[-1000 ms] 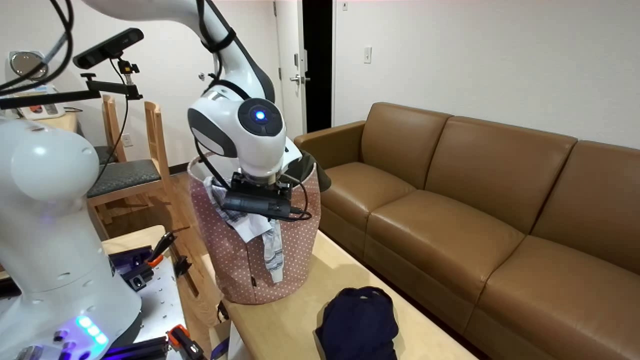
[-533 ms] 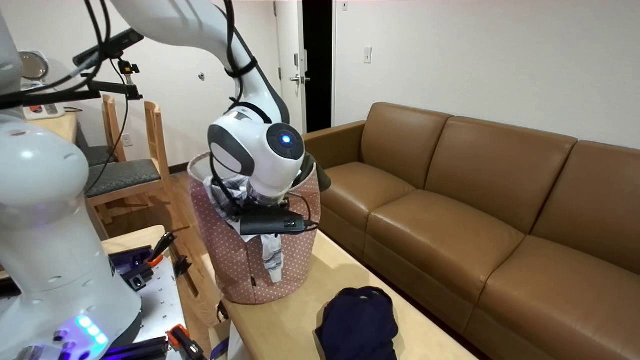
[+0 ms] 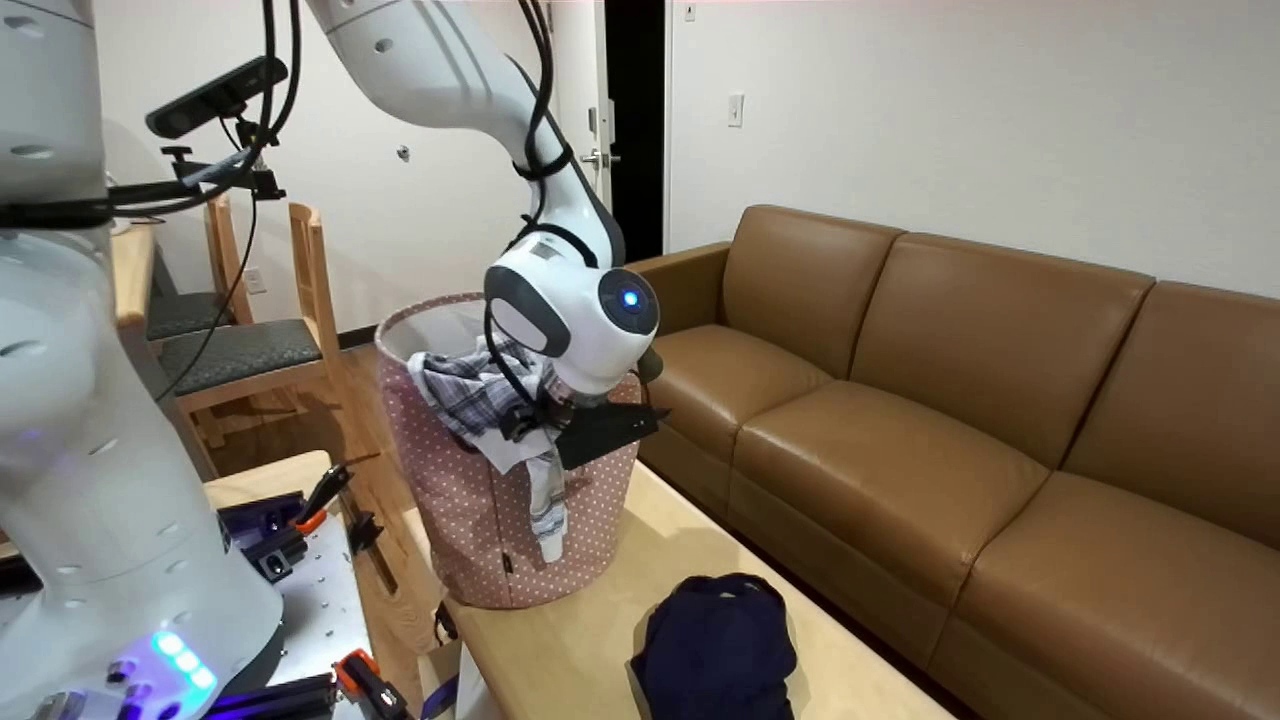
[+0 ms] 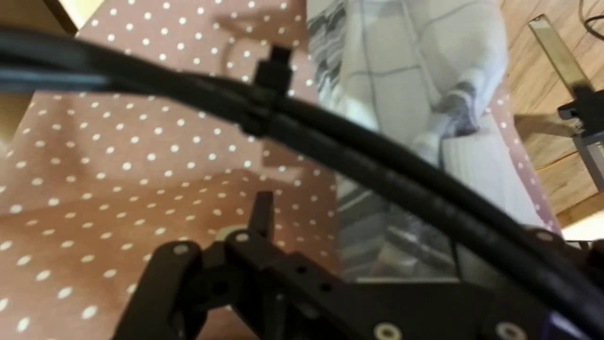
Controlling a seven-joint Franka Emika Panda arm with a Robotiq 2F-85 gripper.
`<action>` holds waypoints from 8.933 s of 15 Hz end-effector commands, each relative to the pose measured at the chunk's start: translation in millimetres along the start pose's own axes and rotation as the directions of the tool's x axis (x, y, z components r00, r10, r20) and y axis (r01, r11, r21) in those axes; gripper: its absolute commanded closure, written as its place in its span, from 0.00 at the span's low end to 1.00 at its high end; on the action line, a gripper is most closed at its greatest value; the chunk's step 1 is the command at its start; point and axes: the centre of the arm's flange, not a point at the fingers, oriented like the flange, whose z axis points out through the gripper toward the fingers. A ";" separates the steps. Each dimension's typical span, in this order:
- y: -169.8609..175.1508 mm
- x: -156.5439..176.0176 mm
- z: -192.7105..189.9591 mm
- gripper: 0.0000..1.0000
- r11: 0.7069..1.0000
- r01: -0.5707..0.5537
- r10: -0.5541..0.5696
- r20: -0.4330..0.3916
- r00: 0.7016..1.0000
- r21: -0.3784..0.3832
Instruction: Put the checked garment in the laundry basket
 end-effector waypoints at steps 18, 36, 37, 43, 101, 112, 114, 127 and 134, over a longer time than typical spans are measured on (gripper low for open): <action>-35.4 31.1 -127.3 0.98 0.801 -0.514 0.339 -0.476 0.812 -0.306; -18.4 286.3 -15.8 0.98 0.838 -0.223 0.153 -0.178 0.972 -0.498; -10.1 272.8 -4.4 0.98 0.833 -0.241 0.195 -0.143 0.970 -0.497; -46.9 283.1 -26.8 0.94 0.839 -0.216 0.134 -0.195 0.972 -0.499; -102.7 220.9 79.3 0.00 -0.014 -0.673 0.935 -0.247 0.253 -0.740; -103.9 242.1 4.0 0.00 -0.134 -0.684 0.873 -0.413 0.262 -0.717; -80.6 188.2 38.2 0.00 -0.108 -0.673 0.876 -0.391 0.284 -0.731; -105.8 168.6 -67.1 0.00 -0.260 -0.692 0.863 -0.483 0.146 -0.673; -83.7 100.2 -70.2 0.00 -0.375 -0.662 0.829 -0.555 0.074 -0.649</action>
